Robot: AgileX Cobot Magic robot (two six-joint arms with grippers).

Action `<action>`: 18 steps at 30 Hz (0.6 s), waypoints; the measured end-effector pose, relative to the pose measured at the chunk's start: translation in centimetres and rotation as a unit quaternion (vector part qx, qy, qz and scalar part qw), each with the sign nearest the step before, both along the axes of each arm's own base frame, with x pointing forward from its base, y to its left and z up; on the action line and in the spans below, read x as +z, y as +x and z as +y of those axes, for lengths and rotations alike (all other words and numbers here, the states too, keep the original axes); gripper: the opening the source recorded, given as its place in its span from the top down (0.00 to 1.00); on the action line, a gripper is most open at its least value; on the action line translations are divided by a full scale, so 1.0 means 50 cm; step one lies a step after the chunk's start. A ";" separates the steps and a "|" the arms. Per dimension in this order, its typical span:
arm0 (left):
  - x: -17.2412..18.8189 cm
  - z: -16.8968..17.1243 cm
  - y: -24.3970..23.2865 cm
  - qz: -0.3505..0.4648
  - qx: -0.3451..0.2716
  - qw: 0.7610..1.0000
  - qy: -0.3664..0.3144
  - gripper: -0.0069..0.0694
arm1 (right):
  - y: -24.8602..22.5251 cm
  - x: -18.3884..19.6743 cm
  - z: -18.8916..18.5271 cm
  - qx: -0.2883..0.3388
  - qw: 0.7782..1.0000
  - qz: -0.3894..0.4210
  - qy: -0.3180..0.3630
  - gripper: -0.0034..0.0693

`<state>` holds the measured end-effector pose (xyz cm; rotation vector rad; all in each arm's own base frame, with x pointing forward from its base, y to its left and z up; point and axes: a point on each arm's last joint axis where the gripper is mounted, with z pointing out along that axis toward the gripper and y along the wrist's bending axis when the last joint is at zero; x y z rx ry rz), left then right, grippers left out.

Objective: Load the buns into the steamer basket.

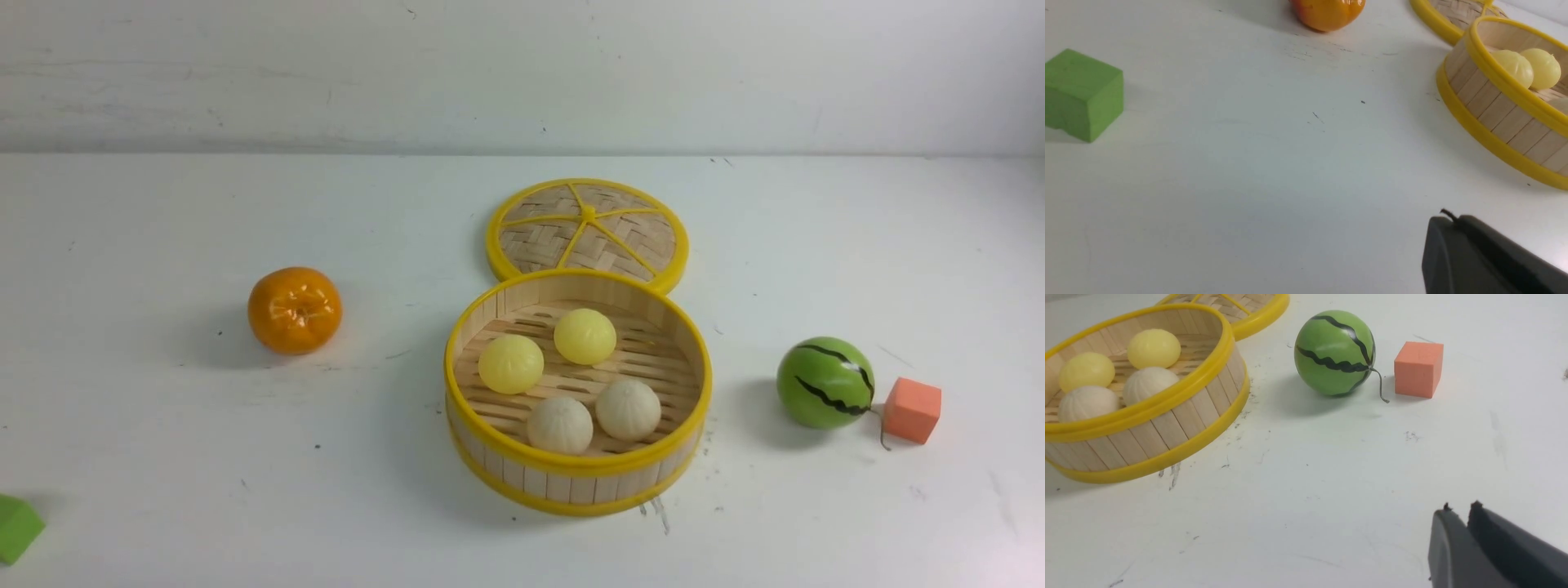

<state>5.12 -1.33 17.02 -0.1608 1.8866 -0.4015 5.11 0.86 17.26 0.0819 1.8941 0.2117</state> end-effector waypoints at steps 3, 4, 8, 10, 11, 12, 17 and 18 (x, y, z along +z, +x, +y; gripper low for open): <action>0.000 0.000 0.000 0.000 0.000 1.000 0.000 0.93 | 0.000 0.000 0.000 0.000 1.000 0.000 0.000 0.86; 0.000 0.000 0.000 0.000 0.000 1.000 0.000 0.93 | 0.000 0.000 0.000 0.000 1.000 0.000 0.000 0.86; 0.000 0.000 0.000 0.000 0.000 1.000 0.000 0.93 | 0.000 0.000 0.000 0.000 1.000 0.000 0.000 0.85; 0.000 0.000 0.000 0.000 0.000 1.000 0.000 0.93 | 0.000 0.000 0.000 0.000 1.000 0.000 0.000 0.85; 0.000 0.000 0.000 0.000 0.000 1.000 0.000 0.93 | 0.000 0.000 0.000 0.000 1.000 0.000 0.000 0.85; 0.000 0.000 0.000 0.000 0.000 1.000 0.000 0.93 | 0.000 0.000 0.000 0.000 1.000 0.000 0.000 0.85; 0.000 0.000 0.000 0.000 0.000 1.000 0.000 0.93 | 0.000 0.000 0.000 0.000 1.000 0.000 0.000 0.84; 0.000 0.000 0.000 0.000 0.000 1.000 0.000 0.93 | 0.000 0.000 0.000 0.000 1.000 0.000 0.000 0.83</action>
